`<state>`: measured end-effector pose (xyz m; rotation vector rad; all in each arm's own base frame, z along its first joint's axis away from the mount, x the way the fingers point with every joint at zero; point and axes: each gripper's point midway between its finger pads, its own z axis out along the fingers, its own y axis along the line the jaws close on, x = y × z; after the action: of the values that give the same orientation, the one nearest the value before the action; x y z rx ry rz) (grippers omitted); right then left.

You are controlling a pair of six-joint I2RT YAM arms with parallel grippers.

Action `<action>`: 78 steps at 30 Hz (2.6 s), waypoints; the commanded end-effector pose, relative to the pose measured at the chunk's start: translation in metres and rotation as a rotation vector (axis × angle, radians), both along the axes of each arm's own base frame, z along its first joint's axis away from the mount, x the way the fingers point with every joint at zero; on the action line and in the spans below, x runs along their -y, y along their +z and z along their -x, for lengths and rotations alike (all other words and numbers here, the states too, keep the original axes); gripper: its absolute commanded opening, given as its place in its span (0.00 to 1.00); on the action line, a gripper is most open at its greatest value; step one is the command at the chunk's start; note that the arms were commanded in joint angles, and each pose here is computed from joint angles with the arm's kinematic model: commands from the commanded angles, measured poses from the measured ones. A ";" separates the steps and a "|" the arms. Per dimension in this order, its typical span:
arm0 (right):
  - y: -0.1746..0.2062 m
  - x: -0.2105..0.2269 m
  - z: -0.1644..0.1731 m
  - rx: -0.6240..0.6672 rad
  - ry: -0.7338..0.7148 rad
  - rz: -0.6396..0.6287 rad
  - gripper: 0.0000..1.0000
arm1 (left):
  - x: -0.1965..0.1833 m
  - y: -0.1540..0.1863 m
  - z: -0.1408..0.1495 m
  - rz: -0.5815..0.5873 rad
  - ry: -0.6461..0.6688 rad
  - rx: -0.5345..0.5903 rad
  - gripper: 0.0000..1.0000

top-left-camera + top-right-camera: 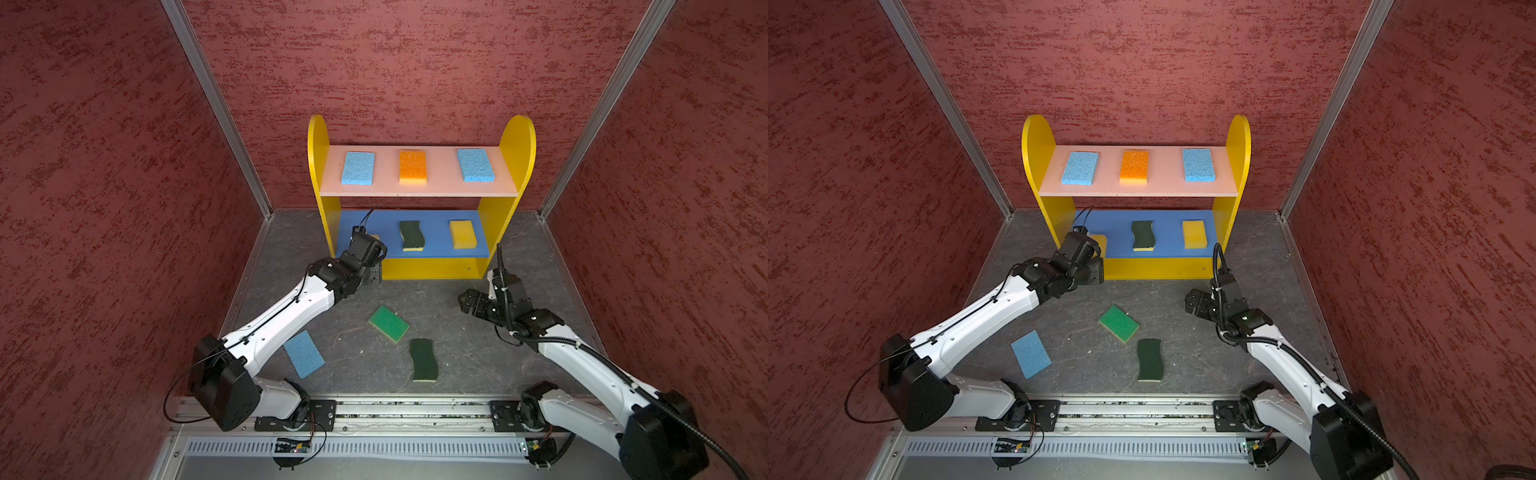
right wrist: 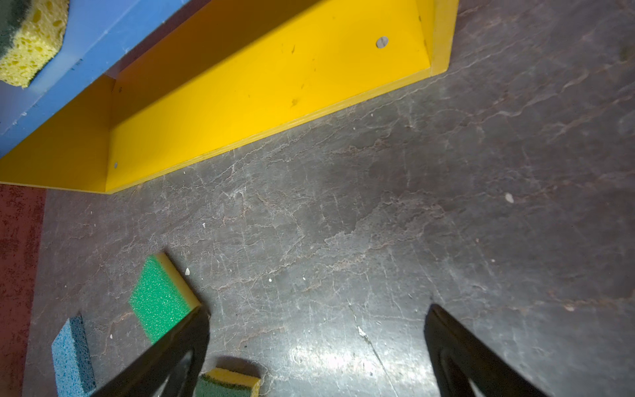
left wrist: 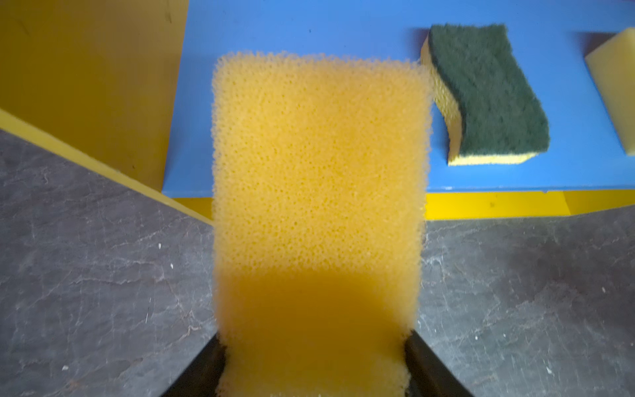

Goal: Arrange cleaning sponges on a shelf
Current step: Place the cleaning sponge on the shelf.

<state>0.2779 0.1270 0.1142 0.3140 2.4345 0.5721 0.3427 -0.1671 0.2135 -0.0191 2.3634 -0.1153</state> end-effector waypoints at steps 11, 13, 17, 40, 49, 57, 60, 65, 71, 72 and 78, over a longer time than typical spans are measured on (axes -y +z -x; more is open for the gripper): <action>0.020 -0.007 -0.014 0.048 0.014 -0.002 0.99 | -0.003 0.006 -0.044 -0.040 0.016 0.094 0.66; 0.020 -0.008 -0.015 0.043 0.017 -0.001 0.98 | -0.003 0.004 -0.048 -0.054 0.024 0.094 0.65; 0.018 -0.008 -0.018 0.039 0.013 0.002 0.98 | -0.006 0.000 -0.055 -0.077 0.048 0.102 0.66; 0.007 -0.015 -0.031 0.011 0.017 0.010 0.98 | -0.014 -0.015 -0.096 -0.061 0.050 0.127 0.65; 0.004 -0.015 -0.033 0.006 0.022 0.017 0.98 | -0.017 -0.020 -0.101 -0.063 0.070 0.120 0.66; 0.001 -0.017 -0.036 0.001 0.028 0.025 0.98 | -0.014 -0.030 -0.107 -0.066 0.062 0.099 0.67; 0.000 -0.016 -0.037 0.002 0.030 0.033 0.98 | -0.013 -0.031 -0.108 -0.067 0.060 0.097 0.67; -0.001 -0.019 -0.041 -0.002 0.040 0.033 0.98 | -0.014 -0.032 -0.109 -0.073 0.065 0.095 0.68; -0.004 -0.021 -0.044 -0.009 0.044 0.031 0.98 | -0.015 -0.038 -0.110 -0.084 0.070 0.078 0.72; -0.004 -0.022 -0.044 -0.010 0.045 0.031 0.98 | -0.015 -0.039 -0.110 -0.086 0.070 0.075 0.72; -0.004 -0.022 -0.044 -0.009 0.047 0.033 0.99 | -0.019 -0.041 -0.108 -0.097 0.092 0.069 0.76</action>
<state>0.3114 0.1410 0.0934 0.2816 2.5122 0.5192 0.4469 -0.1514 0.1711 -0.0598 2.2947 0.0215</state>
